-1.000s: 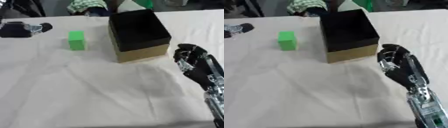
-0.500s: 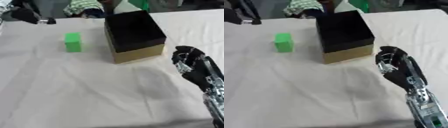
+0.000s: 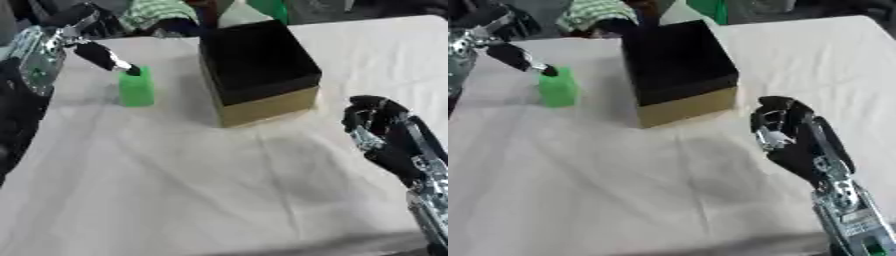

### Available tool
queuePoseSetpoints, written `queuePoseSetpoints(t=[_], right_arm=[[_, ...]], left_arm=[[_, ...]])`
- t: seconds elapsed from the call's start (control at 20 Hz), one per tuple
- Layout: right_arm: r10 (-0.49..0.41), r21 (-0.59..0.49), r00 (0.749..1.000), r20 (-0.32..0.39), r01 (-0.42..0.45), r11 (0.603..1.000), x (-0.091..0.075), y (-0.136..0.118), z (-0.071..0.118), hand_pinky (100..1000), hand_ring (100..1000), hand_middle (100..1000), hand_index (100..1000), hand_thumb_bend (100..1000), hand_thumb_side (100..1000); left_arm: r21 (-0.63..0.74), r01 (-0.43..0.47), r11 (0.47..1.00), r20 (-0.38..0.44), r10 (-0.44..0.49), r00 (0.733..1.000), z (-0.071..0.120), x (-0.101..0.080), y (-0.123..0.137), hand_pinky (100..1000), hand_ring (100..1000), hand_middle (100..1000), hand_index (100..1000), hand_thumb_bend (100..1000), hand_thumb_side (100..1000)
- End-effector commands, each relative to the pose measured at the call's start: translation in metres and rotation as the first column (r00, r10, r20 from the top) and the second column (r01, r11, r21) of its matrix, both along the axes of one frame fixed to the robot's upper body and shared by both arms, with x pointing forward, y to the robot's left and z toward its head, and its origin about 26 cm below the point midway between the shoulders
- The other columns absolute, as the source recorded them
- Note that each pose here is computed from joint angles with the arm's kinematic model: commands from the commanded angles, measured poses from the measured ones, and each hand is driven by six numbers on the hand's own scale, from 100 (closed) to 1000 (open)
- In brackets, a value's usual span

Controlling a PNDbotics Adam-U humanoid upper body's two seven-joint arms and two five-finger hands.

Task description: Pick up objects on the table and place them in the box.

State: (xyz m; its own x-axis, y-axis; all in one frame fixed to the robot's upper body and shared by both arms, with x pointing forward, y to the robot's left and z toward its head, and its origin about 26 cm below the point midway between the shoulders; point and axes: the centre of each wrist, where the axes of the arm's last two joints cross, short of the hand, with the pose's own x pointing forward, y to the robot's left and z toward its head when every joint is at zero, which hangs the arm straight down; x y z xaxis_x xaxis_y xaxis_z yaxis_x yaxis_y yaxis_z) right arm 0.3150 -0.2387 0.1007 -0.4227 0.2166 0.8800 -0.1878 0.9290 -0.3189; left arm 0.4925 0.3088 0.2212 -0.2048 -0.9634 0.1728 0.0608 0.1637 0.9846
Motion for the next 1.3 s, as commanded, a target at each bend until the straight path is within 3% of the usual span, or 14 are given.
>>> queuePoseSetpoints(t=[0.05, 0.4, 0.75, 1.3], right_arm=[[0.009, -0.019, 1.0, 0.02, -0.008, 1.0, 0.002, -0.003, 0.007, 608, 627, 624, 763, 210, 342], [0.009, -0.02, 1.0, 0.021, -0.009, 1.0, 0.002, -0.003, 0.007, 608, 627, 624, 763, 208, 342], [0.008, -0.019, 1.0, 0.022, -0.008, 1.0, 0.002, -0.003, 0.007, 608, 627, 624, 763, 207, 344], [0.01, -0.016, 1.0, 0.023, -0.009, 1.0, 0.002, -0.002, 0.007, 608, 628, 623, 763, 204, 347]], left_arm=[[0.016, -0.004, 1.0, 0.002, 0.004, 1.0, 0.012, 0.003, 0.006, 705, 647, 583, 722, 865, 394], [0.055, 0.004, 0.998, -0.08, 0.0, 0.997, 0.005, 0.004, 0.01, 705, 628, 566, 709, 842, 366], [0.088, -0.019, 0.996, -0.091, 0.027, 0.996, 0.0, 0.004, 0.011, 705, 624, 558, 705, 813, 317], [0.11, 0.01, 0.994, -0.183, 0.011, 0.983, -0.013, 0.004, 0.01, 696, 591, 513, 686, 738, 238]])
